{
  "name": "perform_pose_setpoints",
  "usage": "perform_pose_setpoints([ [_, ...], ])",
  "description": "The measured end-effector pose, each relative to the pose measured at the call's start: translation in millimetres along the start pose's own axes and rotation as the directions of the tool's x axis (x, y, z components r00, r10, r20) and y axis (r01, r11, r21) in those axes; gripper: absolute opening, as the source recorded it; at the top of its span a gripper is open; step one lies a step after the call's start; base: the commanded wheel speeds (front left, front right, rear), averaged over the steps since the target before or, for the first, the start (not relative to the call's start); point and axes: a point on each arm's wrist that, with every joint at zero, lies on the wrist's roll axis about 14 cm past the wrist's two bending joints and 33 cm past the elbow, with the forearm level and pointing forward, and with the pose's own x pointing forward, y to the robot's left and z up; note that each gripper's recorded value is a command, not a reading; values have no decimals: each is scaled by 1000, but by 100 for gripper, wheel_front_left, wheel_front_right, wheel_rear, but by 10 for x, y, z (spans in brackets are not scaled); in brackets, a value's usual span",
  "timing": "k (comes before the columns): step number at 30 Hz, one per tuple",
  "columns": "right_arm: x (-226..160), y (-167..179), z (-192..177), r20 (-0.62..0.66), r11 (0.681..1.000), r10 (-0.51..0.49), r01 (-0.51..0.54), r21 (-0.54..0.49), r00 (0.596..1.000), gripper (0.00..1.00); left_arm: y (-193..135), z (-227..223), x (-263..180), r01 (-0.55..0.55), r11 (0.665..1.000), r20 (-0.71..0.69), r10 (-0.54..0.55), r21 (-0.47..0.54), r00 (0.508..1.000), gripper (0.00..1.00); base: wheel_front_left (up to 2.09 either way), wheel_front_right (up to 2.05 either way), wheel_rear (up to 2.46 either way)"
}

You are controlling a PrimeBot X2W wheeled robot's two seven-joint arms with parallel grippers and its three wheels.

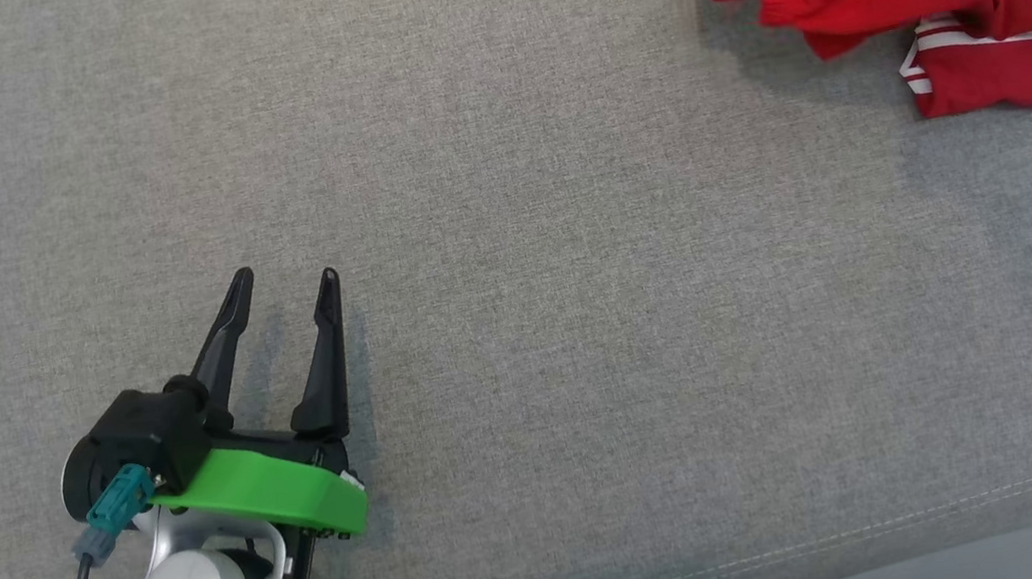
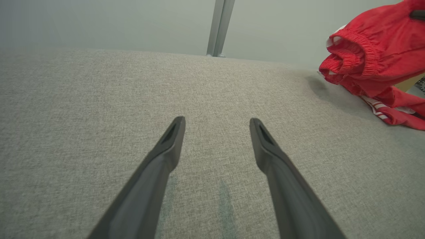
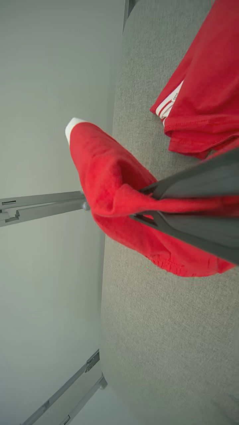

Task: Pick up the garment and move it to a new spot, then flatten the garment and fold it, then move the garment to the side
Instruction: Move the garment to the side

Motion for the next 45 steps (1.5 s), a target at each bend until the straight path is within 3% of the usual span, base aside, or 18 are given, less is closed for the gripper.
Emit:
perform_pose_setpoints([
  [8, -312, -550, -426, -139, 991, -135, 131, -42, 981, 0, 47, -77, 39, 2, 1000, -21, -2, 14, 1000, 100, 0, 0, 0],
  [14, -527, -897, -588, -172, 973, -232, 230, -35, 957, 0, 35, -146, 87, 12, 1000, -36, -12, 15, 999, 100, 0, 0, 0],
  [21, -827, -1302, -989, -236, 921, -387, 386, -50, 892, 0, -27, -169, 173, 39, 999, -41, -38, 12, 998, 100, 0, 0, 0],
  [22, -846, -1341, -1006, -235, 913, -407, 403, -67, 883, 10, -27, -168, 176, 39, 999, -41, -39, 12, 998, 100, 0, 0, 0],
  [23, -860, -1380, -1005, -224, 904, -428, 421, -82, 876, 41, -24, -169, 178, 39, 999, -41, -38, 12, 998, 100, 0, 0, 0],
  [24, -873, -1416, -1001, -214, 894, -448, 438, -94, 868, 100, -22, -167, 180, 38, 999, -41, -38, 13, 998, 100, 0, 0, 0],
  [28, -908, -1489, -1079, -204, 862, -506, 489, -130, 838, 100, -31, -156, 182, 45, 999, -39, -44, 14, 998, 100, 0, 0, 0],
  [34, -1169, -1695, -1191, -211, 782, -623, 597, -178, 753, 100, -28, -105, 145, 37, 999, -25, -36, 23, 999, 100, 0, 0, 0],
  [38, -1135, -1656, -919, -92, 784, -617, 601, -155, 782, 100, -58, -13, 120, 37, 999, 3, -37, 26, 999, 100, 0, 0, 0],
  [45, -1047, -1375, -360, 151, 821, -548, 564, -88, 822, 100, -76, 196, 59, 22, 999, 65, -24, 33, 998, 100, 0, 0, 0],
])
